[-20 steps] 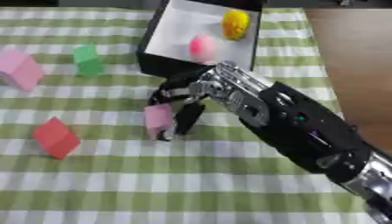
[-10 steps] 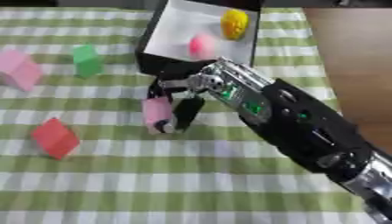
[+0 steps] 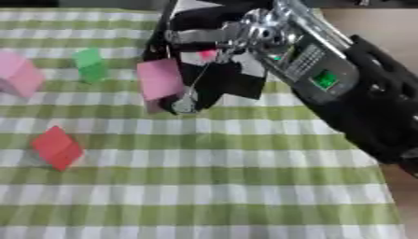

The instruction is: Pick up objects on the table and place them in the box.

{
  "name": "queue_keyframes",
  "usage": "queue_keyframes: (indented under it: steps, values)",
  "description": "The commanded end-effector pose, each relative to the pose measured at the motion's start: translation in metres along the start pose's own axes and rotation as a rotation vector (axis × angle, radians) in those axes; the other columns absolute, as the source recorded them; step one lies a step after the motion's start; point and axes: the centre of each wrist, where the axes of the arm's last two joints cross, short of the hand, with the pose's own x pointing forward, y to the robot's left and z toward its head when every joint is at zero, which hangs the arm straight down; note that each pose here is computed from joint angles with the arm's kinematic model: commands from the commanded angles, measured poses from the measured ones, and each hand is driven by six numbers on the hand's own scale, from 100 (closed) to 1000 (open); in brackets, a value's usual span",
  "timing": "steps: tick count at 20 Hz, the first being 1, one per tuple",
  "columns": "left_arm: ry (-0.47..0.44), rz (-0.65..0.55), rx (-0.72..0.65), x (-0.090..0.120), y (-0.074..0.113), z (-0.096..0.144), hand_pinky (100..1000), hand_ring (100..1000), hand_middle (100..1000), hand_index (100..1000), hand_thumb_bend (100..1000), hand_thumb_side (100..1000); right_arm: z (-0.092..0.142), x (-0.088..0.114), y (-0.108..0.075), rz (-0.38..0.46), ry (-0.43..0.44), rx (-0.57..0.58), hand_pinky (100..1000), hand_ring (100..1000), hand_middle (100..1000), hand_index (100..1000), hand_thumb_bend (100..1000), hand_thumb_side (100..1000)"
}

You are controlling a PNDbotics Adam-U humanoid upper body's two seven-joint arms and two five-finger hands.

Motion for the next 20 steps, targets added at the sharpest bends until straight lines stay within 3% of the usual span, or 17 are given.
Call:
queue_keyframes:
  steps: [1,4,8,10,14,17,20]
  values:
    - [-0.03,-0.023,-0.001,0.007,0.007,-0.005,774,813,798,803,100,765,0.026,-0.006,-0.036,-0.003,0.038,-0.123,862,603,445,621,100,207]
    - [-0.033,-0.027,-0.001,0.007,0.007,-0.006,774,813,798,803,100,765,0.038,-0.025,-0.058,-0.056,0.096,-0.206,868,605,446,622,100,201]
    - [-0.038,-0.026,-0.004,0.008,0.006,-0.007,774,813,798,803,100,764,0.041,-0.047,-0.074,-0.084,0.177,-0.301,869,608,450,626,100,198]
    - [-0.038,-0.026,-0.005,0.008,0.006,-0.007,774,813,798,804,100,764,0.034,-0.075,-0.078,-0.09,0.223,-0.319,864,612,455,630,100,211]
    - [-0.041,-0.022,-0.007,0.009,0.005,-0.007,774,813,797,803,100,764,0.021,-0.134,-0.068,-0.033,0.284,-0.306,854,619,462,636,100,236]
    - [-0.041,-0.022,-0.006,0.009,0.005,-0.007,774,813,797,803,100,764,0.019,-0.15,-0.062,-0.006,0.292,-0.3,850,624,467,640,100,251]
    - [-0.049,-0.019,-0.009,0.011,0.004,-0.009,774,813,797,803,100,765,0.027,-0.172,-0.048,-0.022,0.367,-0.292,851,640,480,652,100,278]
